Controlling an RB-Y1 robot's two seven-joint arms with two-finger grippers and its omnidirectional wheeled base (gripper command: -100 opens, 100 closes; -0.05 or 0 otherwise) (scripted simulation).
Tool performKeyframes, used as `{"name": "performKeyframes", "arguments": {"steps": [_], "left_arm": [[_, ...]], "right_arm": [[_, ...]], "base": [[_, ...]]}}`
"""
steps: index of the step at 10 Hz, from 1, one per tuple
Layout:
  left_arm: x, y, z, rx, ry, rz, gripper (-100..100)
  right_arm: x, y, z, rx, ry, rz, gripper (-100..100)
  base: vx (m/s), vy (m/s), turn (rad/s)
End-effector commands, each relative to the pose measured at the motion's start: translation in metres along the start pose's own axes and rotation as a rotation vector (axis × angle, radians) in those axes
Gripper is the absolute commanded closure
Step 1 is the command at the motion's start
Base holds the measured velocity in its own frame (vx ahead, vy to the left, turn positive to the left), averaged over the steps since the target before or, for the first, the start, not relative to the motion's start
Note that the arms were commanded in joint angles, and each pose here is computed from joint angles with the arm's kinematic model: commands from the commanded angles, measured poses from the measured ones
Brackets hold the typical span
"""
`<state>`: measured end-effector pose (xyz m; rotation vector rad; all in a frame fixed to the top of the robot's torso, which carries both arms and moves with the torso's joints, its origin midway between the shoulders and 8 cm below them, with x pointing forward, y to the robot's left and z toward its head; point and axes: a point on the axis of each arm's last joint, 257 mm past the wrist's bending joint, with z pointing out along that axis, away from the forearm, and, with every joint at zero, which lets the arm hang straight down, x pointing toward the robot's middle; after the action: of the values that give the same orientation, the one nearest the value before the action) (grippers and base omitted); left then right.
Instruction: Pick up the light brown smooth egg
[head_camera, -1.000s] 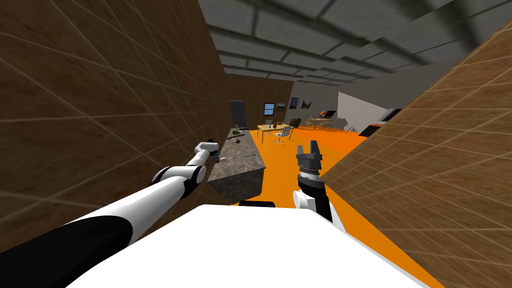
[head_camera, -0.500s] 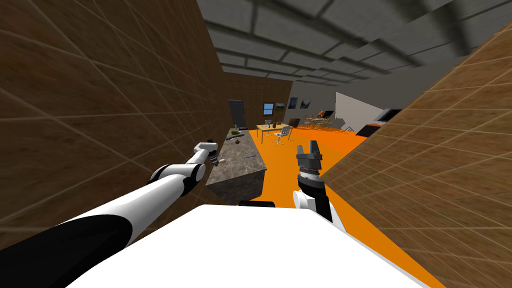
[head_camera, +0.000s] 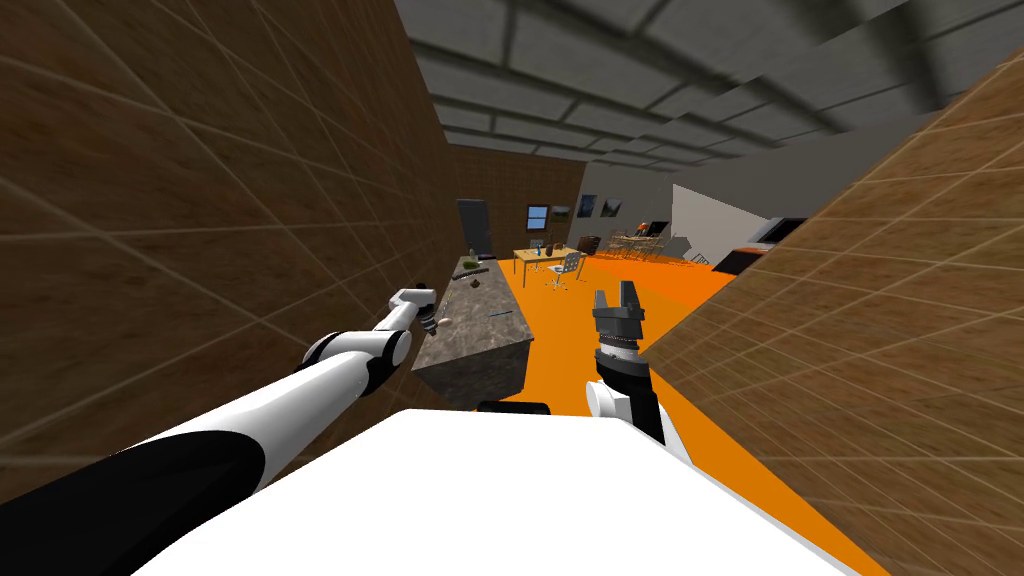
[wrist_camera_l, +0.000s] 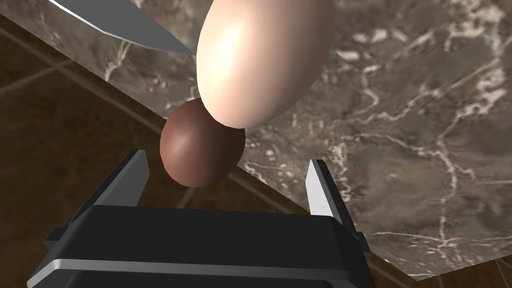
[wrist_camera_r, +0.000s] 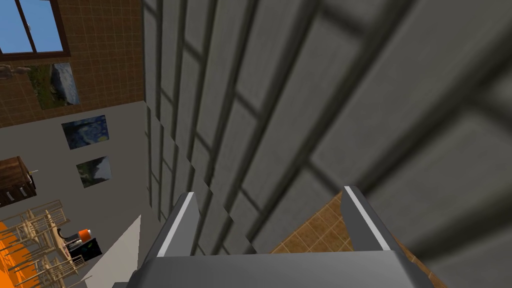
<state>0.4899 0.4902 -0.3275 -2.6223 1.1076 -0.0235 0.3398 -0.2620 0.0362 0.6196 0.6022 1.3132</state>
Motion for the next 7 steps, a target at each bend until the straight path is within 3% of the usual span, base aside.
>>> {"name": "performKeyframes", "arguments": {"steps": [1,2,6,7], "left_arm": [[0.0,0.0,0.0,0.0,0.0,0.0,-100],[0.0,0.0003,0.0008,0.001,0.001,0.0,100],[0.0,-0.0039,-0.002,0.01,0.003,-0.001,100],[0.0,-0.0039,-0.002,0.01,0.003,-0.002,0]], "right_arm": [[0.0,0.0,0.0,0.0,0.0,0.0,0],[0.0,0.0,0.0,0.0,0.0,0.0,0],[0.0,0.0,0.0,0.0,0.0,0.0,0],[0.0,0.0,0.0,0.0,0.0,0.0,0]], "base": [[0.003,-0.006,0.01],[0.0,0.0,0.0],[0.0,0.0,0.0],[0.0,0.0,0.0]]}}
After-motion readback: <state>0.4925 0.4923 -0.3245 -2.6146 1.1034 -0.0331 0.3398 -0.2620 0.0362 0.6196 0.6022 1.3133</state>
